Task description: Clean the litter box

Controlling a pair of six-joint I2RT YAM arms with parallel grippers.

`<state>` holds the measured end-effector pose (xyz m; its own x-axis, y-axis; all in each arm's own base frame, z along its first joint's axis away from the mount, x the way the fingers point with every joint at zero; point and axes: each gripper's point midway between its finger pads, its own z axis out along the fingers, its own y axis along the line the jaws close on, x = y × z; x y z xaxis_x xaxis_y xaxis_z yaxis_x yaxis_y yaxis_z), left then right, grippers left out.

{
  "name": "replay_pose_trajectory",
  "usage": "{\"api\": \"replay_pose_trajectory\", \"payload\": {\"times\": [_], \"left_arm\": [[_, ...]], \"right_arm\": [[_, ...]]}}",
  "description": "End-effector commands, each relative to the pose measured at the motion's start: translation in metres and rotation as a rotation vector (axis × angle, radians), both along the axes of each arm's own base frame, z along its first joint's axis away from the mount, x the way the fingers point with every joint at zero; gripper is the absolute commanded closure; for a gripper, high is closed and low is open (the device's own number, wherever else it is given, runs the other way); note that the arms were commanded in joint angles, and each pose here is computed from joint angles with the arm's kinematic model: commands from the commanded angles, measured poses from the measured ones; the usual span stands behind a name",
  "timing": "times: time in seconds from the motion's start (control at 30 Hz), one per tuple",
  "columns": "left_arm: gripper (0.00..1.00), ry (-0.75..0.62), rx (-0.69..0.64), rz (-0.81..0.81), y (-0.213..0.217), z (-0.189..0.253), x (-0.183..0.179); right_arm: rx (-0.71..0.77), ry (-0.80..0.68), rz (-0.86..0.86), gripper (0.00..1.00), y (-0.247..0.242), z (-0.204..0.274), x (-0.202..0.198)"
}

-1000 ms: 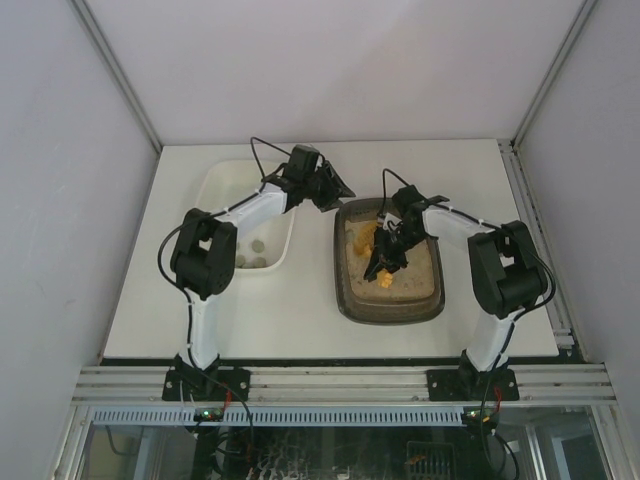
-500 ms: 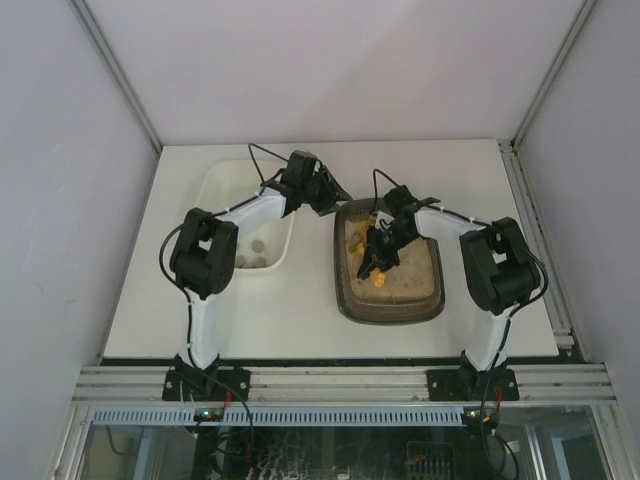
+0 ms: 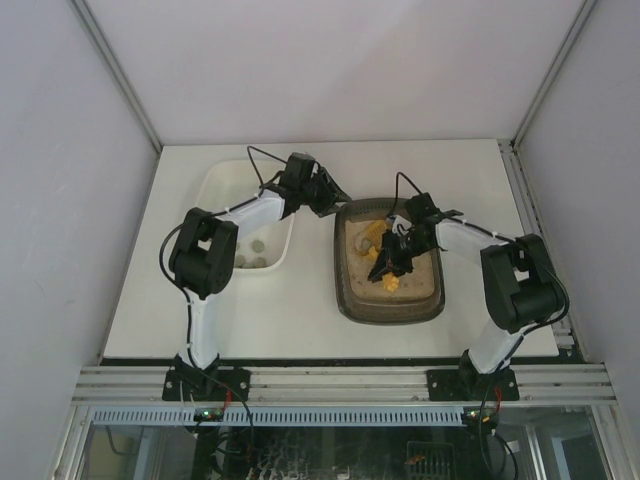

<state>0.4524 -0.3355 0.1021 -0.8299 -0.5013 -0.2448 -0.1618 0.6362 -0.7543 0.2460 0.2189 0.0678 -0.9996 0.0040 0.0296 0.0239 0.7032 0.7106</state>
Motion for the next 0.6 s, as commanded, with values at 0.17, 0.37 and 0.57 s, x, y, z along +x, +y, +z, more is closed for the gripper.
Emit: {"api": "replay_pose_trajectory", "payload": {"times": [0.17,0.37,0.57], "left_arm": [[0.50,0.030,0.000,-0.051,-0.005,0.001,-0.021],[0.50,0.007,0.059,-0.078,0.004,0.004,-0.026],[0.49,-0.083,0.153,-0.103,0.031,0.019,-0.035]], "right_arm": [[0.112,-0.138,-0.027,1.00,-0.002,0.038,0.010],[0.154,-0.211,-0.039,1.00,-0.004,0.052,0.004],[0.254,-0.403,-0.094,1.00,-0.002,0.067,0.004]]}}
